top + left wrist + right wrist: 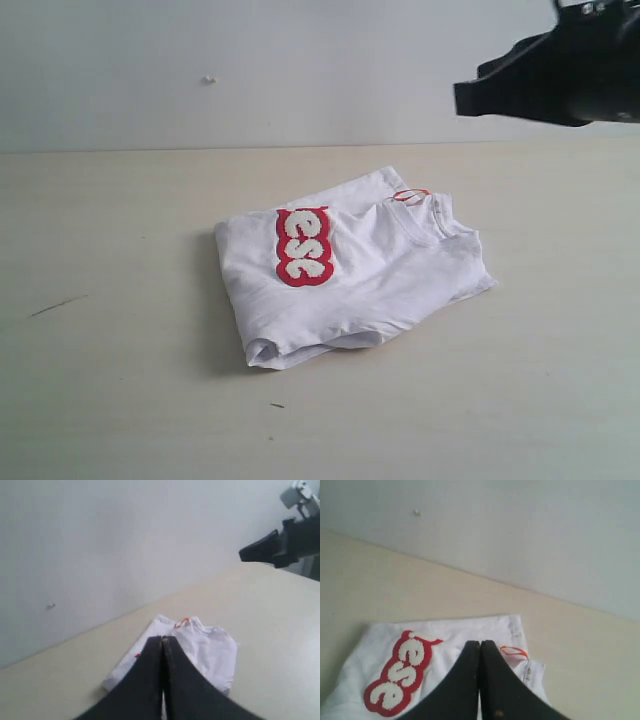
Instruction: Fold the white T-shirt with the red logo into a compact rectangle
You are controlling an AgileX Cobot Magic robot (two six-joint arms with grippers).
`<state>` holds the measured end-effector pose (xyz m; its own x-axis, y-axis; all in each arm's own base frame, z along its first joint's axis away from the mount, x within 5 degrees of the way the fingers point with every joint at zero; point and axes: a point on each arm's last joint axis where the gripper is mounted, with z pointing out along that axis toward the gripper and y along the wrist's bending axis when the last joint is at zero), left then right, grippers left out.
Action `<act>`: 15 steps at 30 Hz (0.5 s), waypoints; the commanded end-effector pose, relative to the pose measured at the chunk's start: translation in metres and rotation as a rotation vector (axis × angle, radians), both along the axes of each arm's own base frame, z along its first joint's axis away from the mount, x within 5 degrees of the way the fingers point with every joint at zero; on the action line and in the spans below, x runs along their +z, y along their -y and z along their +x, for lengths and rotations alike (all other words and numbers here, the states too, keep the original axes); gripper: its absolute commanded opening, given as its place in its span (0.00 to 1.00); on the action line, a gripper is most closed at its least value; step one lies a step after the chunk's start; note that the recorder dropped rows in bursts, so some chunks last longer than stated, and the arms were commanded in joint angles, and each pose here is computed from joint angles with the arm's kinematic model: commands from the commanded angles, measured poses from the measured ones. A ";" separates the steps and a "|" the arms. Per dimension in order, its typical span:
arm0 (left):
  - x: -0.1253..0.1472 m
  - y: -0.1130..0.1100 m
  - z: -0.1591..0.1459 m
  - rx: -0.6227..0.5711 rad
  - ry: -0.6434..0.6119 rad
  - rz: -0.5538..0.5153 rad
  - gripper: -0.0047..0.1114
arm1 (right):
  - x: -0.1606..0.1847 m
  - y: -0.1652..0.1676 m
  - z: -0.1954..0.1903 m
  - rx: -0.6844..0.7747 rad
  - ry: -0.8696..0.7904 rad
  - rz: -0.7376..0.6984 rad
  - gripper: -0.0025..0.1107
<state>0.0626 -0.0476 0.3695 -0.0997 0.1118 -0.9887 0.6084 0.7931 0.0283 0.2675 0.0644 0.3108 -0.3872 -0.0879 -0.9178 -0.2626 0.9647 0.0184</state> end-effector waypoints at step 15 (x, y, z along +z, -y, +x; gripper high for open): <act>-0.005 -0.055 -0.072 -0.002 0.371 -0.357 0.04 | 0.063 0.045 -0.205 -0.011 0.584 0.299 0.02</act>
<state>-0.0056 0.0045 0.3644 0.2433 -0.2117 -0.9466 0.6093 0.7927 -0.0207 0.0777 0.0216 0.3750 0.1496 0.1745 -0.9732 -0.2846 0.9503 0.1266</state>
